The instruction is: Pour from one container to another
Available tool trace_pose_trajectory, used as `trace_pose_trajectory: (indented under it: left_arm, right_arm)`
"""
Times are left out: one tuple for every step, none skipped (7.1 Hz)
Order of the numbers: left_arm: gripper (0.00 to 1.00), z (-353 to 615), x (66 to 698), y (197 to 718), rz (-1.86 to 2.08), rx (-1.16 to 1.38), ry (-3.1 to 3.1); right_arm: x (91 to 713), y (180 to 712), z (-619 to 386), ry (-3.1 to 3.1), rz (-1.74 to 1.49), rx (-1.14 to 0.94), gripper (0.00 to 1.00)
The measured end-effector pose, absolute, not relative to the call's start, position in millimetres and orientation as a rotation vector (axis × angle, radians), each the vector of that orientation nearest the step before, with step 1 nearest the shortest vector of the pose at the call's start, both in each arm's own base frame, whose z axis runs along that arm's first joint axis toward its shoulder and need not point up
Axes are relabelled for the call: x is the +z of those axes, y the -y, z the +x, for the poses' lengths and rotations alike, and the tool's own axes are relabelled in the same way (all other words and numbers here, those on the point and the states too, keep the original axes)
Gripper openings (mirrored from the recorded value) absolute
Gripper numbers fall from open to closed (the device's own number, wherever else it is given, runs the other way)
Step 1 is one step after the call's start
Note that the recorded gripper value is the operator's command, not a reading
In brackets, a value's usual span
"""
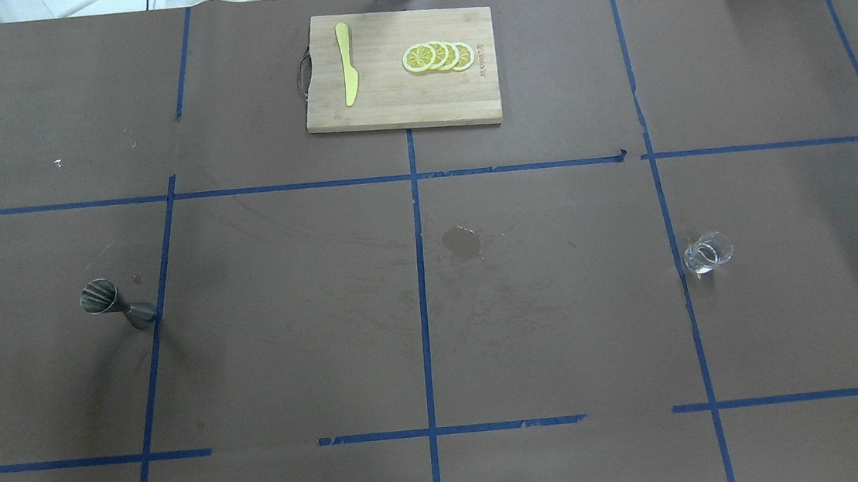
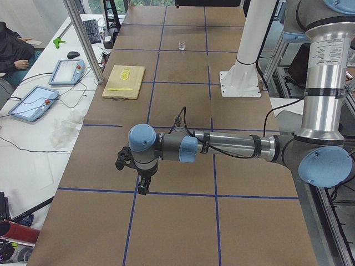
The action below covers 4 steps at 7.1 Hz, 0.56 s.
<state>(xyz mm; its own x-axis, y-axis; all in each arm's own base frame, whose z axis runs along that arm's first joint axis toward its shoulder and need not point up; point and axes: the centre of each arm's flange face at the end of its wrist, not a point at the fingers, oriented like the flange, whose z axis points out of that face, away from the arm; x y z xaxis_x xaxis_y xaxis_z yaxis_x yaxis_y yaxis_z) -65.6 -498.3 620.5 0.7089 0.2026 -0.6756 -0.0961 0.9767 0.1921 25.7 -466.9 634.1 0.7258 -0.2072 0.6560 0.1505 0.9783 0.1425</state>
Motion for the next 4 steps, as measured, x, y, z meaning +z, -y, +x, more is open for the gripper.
trace_pose_trajectory:
  left_arm:
    - [1.0,-65.4,615.9,500.4,0.166,0.175,-0.764]
    - [1.0,-65.2,613.0,502.3,0.186,0.184,-0.764]
    - [1.0,-65.1,609.9,504.0,0.213,0.196,-0.763]
    - [1.0,-64.9,607.0,507.0,0.261,0.215,-0.759]
  right_arm:
    - [633.7,467.5,22.5,0.734,0.079,-0.201,1.0]
    - [630.1,470.6,18.8,0.735,0.086,-0.209,1.0]
    - [624.7,476.1,15.5,0.733,0.108,-0.222,1.0]
    - [618.1,484.0,12.9,0.728,0.148,-0.234,1.0]
